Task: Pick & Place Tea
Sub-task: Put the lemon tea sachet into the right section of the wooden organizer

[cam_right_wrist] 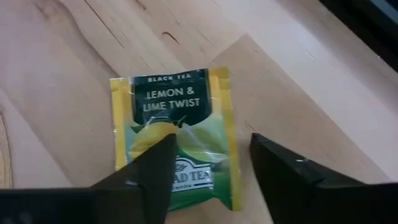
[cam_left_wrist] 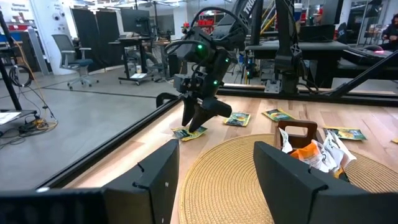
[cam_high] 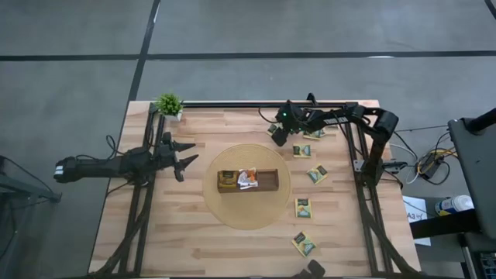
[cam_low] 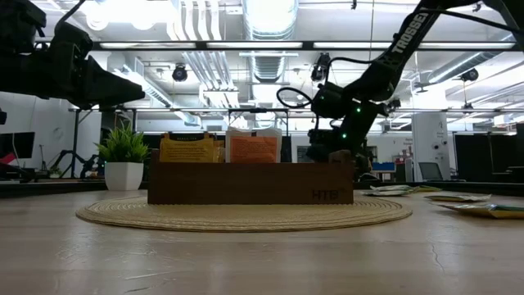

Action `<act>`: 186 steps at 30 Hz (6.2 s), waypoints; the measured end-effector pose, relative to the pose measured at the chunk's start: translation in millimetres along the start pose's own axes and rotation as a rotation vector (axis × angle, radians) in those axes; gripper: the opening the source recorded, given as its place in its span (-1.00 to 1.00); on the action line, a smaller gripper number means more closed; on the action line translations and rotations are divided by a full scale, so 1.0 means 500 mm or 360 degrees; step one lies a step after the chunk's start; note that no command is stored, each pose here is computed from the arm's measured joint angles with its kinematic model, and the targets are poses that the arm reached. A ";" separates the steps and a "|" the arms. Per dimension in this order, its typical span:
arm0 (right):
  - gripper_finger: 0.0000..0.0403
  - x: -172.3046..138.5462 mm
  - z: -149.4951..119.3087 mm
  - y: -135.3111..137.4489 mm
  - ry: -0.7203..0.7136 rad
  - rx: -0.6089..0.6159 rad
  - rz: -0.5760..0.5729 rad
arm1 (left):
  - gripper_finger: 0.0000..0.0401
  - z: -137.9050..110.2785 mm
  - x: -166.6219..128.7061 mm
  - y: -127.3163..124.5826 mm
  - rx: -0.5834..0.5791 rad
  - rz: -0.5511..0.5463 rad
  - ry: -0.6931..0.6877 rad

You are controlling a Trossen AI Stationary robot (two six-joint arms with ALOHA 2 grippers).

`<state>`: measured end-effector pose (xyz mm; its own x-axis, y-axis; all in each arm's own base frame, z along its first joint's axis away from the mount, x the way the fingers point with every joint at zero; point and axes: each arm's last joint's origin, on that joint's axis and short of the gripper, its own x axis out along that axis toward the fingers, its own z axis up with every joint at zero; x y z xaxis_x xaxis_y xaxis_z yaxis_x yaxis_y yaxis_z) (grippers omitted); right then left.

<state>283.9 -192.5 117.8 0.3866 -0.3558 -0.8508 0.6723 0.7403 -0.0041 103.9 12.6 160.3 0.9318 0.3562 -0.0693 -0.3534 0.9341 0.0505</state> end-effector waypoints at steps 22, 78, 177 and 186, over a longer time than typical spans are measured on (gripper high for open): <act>-0.96 -0.084 0.015 0.027 -0.0132 -0.0132 0.0043 | 0.01 0.000 0.000 0.000 0.0000 0.0001 0.0000; -0.96 -0.228 -0.291 0.520 -0.1337 0.0244 -0.0197 | 0.01 0.000 0.001 0.000 0.0000 0.0003 0.0000; -0.07 -0.273 -0.187 0.401 -0.0602 -0.0628 0.0251 | 0.01 0.000 0.001 0.000 0.0000 0.0000 0.0001; -0.07 -0.223 -0.137 0.335 -0.0442 -0.0647 0.0337 | 0.01 0.000 0.001 0.000 0.0000 0.0001 0.0001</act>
<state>310.0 10.0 176.3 0.6768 -0.2716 -0.6842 0.2841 0.9538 -0.0976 104.4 12.7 160.3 0.9315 0.3569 -0.0700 -0.3540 0.9339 0.0507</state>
